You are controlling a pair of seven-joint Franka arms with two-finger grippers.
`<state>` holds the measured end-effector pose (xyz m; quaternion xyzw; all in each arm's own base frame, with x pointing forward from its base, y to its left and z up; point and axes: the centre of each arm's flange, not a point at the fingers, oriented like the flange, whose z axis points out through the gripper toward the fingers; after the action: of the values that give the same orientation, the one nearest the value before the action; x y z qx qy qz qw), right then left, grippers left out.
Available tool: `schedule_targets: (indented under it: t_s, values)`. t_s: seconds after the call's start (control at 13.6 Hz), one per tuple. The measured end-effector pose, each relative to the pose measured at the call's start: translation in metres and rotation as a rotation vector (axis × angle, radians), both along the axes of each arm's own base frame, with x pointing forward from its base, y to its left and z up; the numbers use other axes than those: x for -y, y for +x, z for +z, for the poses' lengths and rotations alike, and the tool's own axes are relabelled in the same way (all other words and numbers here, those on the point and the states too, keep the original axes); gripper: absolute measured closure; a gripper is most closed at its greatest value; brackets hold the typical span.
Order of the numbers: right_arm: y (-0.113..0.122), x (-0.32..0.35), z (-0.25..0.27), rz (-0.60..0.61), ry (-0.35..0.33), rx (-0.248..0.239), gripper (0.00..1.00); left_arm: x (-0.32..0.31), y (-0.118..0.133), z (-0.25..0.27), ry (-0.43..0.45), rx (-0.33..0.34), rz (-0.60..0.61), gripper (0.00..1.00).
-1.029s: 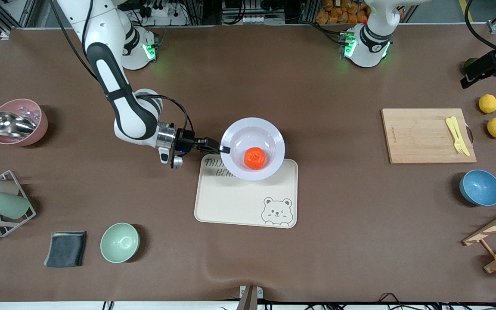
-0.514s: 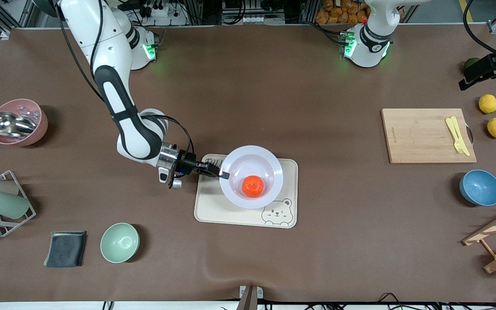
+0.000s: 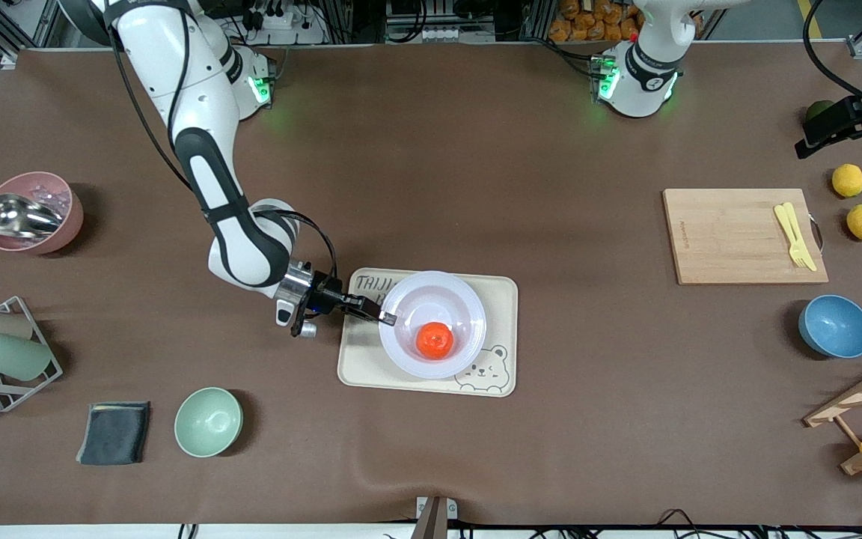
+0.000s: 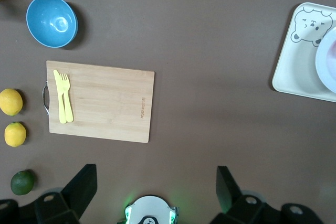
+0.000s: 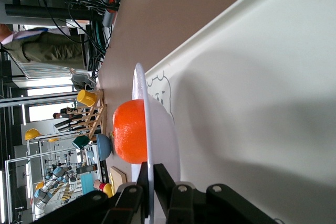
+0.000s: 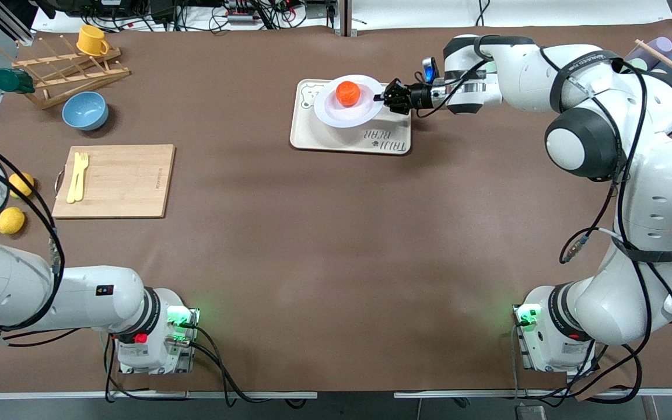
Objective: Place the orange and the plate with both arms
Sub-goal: 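Slide the plate onto the bear placemat with the right gripper, then open the right gripper to release the plate rim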
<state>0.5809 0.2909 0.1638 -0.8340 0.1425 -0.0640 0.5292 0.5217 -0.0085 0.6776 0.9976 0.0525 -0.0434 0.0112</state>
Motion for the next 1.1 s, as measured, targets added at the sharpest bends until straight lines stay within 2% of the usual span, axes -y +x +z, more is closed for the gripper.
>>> schedule_targets:
  t_s: [0.59, 0.73, 1.1]
  values:
    - [-0.007, 0.001, -0.026, 0.019, -0.030, -0.001, 0.92, 0.000, 0.000, 0.000, 0.000, 0.000, -0.001, 0.00]
    - [-0.006, 0.003, -0.026, 0.017, -0.030, -0.001, 0.76, 0.001, 0.000, 0.000, 0.000, -0.001, -0.002, 0.00]
    - [-0.003, 0.010, -0.026, 0.002, -0.034, -0.004, 0.22, 0.005, 0.000, -0.001, 0.000, -0.002, -0.009, 0.00]
